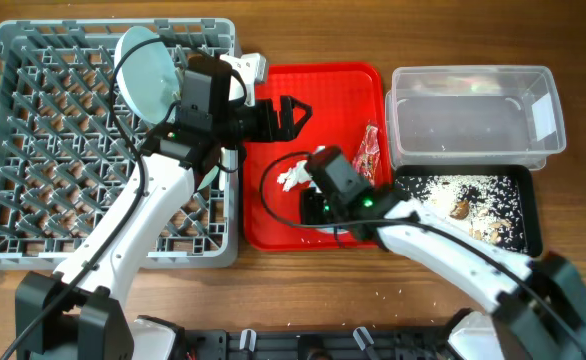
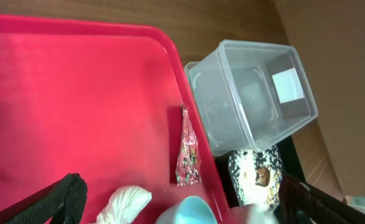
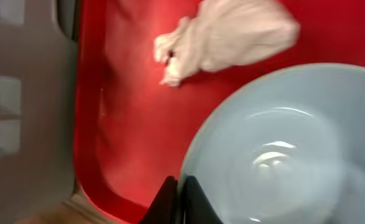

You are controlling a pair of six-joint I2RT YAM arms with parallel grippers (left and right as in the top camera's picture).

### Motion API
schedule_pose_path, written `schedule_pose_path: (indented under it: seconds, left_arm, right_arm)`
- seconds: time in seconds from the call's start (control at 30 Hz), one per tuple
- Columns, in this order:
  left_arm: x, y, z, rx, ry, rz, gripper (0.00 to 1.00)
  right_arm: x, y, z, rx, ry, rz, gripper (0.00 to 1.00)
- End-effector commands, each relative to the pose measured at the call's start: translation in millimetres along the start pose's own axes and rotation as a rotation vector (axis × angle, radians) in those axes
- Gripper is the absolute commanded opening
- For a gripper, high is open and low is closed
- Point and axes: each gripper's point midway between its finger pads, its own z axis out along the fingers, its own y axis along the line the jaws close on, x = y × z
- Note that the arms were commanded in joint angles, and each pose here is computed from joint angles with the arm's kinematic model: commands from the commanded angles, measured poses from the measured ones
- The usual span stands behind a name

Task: Sort waste into correct bins and load items into the dishwasher rack
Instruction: 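Bring the emptied bowl back over the red tray with the right gripper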

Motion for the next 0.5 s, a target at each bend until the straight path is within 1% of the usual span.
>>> schedule_pose_path:
  seconds: [0.0, 0.07, 0.1, 0.17, 0.2, 0.27, 0.3, 0.33, 0.37, 0.43, 0.47]
  left_arm:
    - [-2, -6, -4, 0.018, -0.009, 0.0, 1.0]
    - [-2, -6, -4, 0.018, -0.009, 0.0, 1.0]
    - [-2, -6, -4, 0.018, -0.009, 0.0, 1.0]
    - [-2, -6, -4, 0.018, -0.009, 0.0, 1.0]
    - [-2, -6, -4, 0.018, -0.009, 0.0, 1.0]
    - [-2, -6, -4, 0.018, -0.009, 0.0, 1.0]
    - [-2, -6, -4, 0.018, -0.009, 0.0, 1.0]
    - [-2, -6, -4, 0.018, -0.009, 0.0, 1.0]
    - [-2, -6, -4, 0.018, -0.009, 0.0, 1.0]
    - [-2, -6, -4, 0.018, -0.009, 0.0, 1.0]
    - [-2, -6, -4, 0.018, -0.009, 0.0, 1.0]
  right_arm:
    - [3, 12, 4, -0.059, 0.035, -0.023, 0.04]
    - [-17, 9, -24, -0.016, -0.084, -0.032, 0.04]
    - [-30, 15, -52, -0.032, -0.173, -0.068, 0.04]
    - [-39, 29, -105, -0.101, -0.299, -0.139, 0.04]
    - [-46, 27, -136, -0.113, -0.384, -0.101, 0.04]
    - [-61, -11, -205, -0.081, -0.603, 0.147, 0.04]
    - [-61, -33, -230, -0.071, -0.669, 0.248, 0.04]
    - [-53, -63, -252, -0.052, -0.722, 0.391, 0.04]
    - [-46, -83, -265, -0.034, -0.752, 0.485, 0.04]
    - [-34, -106, -285, -0.03, -0.794, 0.542, 0.04]
    - [-33, -110, -292, -0.033, -0.809, 0.509, 0.04]
